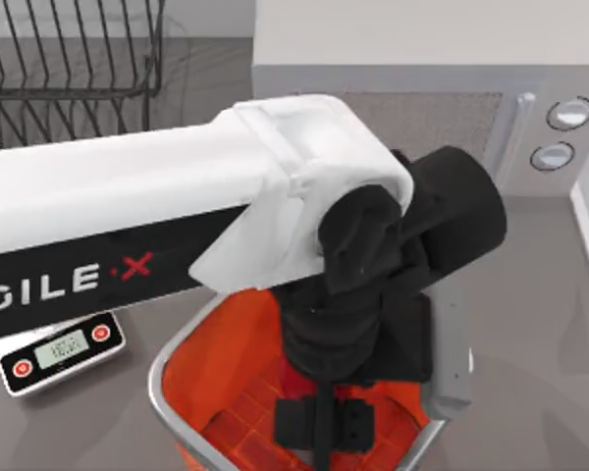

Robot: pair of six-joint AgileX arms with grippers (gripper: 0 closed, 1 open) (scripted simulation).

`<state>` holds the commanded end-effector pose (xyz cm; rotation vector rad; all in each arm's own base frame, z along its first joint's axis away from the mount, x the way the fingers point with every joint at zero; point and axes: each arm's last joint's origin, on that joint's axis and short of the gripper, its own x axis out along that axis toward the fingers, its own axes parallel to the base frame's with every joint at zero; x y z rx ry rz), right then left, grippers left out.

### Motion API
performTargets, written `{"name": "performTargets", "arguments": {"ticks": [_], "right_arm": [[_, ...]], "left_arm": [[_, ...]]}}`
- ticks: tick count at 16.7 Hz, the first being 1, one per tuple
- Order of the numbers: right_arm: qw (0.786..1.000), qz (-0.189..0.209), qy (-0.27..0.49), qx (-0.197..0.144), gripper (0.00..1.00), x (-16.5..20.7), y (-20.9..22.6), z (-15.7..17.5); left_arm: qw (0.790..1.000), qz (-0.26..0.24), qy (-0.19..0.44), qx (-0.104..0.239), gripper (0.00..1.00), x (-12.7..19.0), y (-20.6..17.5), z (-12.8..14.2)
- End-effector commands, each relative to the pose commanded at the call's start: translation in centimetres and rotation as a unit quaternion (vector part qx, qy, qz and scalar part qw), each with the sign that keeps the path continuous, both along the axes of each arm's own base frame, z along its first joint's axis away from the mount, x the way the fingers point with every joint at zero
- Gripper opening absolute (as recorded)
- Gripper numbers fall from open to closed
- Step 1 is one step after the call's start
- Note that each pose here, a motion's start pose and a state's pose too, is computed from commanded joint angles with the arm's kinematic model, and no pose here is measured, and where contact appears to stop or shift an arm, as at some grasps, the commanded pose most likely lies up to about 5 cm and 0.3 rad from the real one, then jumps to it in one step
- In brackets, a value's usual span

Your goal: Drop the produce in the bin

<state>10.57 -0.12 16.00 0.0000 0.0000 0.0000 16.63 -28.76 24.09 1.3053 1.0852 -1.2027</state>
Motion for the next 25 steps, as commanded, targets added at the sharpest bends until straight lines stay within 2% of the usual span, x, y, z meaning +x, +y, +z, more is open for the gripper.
{"name": "performTargets", "arguments": {"ticks": [7,12,25], "right_arm": [[1.000,0.000,0.000,0.000,1.00,0.0,0.0,0.0],[1.000,0.000,0.000,0.000,1.00,0.0,0.0,0.0],[1.000,0.000,0.000,0.000,1.00,0.0,0.0,0.0]], "left_arm": [[1.000,0.001,0.003,0.000,0.00,0.2,0.2,-3.7],[1.000,0.001,0.001,-0.001,0.00,0.2,0.3,-4.1],[1.000,0.001,0.001,-0.001,0.98,0.2,0.3,-4.1]]}}
